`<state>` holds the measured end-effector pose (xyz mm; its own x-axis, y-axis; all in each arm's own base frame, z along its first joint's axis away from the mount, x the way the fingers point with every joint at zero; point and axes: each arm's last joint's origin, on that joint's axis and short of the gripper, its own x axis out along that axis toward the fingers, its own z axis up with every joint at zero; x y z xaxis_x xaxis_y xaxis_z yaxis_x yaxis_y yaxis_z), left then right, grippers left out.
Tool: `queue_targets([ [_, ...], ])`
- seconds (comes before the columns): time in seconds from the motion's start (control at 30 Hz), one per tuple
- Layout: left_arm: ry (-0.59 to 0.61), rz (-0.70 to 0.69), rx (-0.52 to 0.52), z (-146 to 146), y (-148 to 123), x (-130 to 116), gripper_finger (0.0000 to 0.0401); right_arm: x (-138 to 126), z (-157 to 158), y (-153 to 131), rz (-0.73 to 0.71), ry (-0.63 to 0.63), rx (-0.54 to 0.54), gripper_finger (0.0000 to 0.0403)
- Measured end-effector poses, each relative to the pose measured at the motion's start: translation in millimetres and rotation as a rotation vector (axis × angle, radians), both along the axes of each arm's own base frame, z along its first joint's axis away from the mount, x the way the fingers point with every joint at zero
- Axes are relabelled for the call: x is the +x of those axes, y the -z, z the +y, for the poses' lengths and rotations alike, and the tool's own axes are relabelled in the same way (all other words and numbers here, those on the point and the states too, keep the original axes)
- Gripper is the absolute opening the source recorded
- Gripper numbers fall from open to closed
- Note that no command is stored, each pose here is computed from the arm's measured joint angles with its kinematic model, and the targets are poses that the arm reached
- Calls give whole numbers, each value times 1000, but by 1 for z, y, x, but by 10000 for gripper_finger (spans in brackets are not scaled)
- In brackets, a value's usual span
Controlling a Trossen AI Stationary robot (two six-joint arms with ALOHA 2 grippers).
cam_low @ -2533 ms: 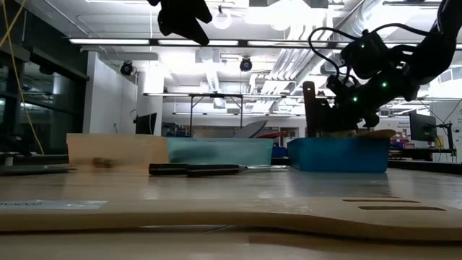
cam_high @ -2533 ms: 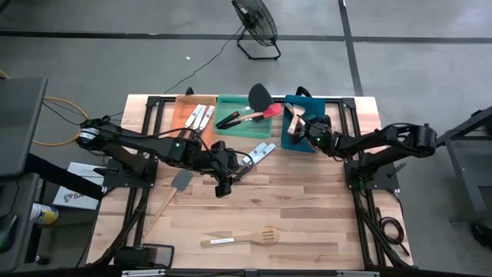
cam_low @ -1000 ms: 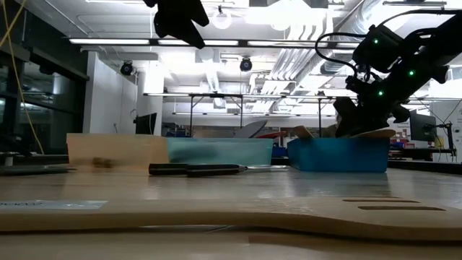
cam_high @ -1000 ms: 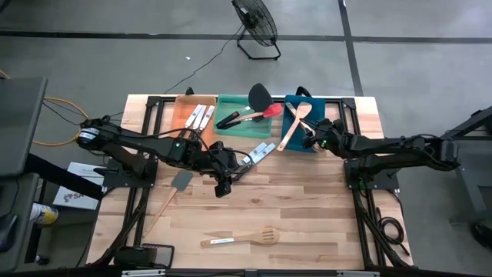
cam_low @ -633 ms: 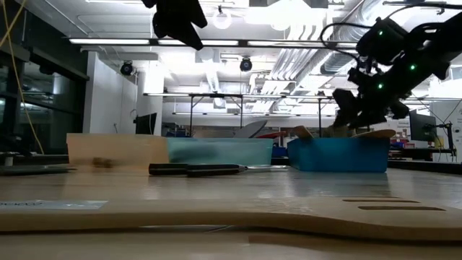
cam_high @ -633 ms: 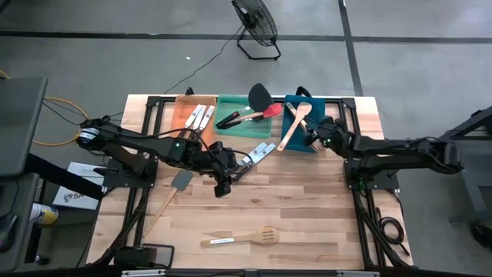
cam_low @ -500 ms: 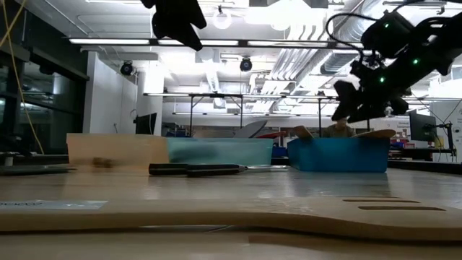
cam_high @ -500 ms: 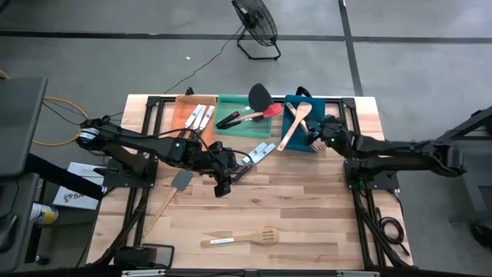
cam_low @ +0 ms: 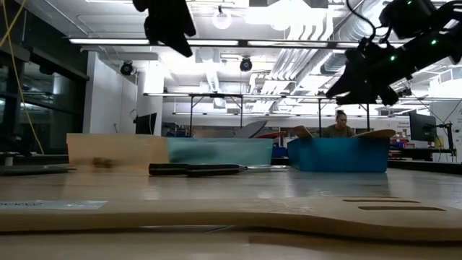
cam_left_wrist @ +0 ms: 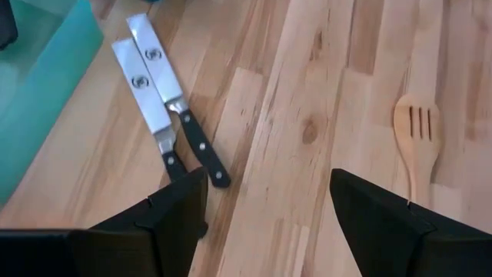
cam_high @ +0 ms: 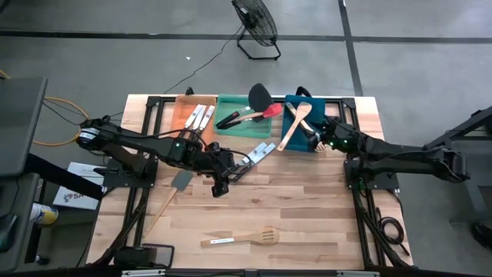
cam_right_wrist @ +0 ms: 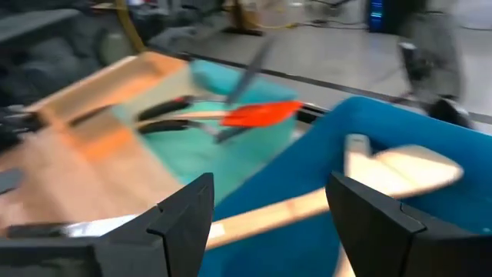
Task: Pick & Place Kitchen Items
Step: Put the brown serving spoon the blue bin
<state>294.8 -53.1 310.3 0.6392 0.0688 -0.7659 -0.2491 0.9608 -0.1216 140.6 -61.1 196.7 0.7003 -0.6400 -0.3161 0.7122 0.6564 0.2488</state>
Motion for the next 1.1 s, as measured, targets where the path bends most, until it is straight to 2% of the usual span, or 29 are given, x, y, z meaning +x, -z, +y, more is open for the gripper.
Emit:
queue_targets([
  [0.27,-6,46,-23,0,3,-3,269,-1,10,-6,-37,-149,-13,243],
  [0.57,4,51,-31,-3,3,-4,269,1,24,-10,-47,-241,-43,243],
  [1.1,146,58,-38,-49,3,-18,269,3,56,-13,-79,-461,-48,243],
])
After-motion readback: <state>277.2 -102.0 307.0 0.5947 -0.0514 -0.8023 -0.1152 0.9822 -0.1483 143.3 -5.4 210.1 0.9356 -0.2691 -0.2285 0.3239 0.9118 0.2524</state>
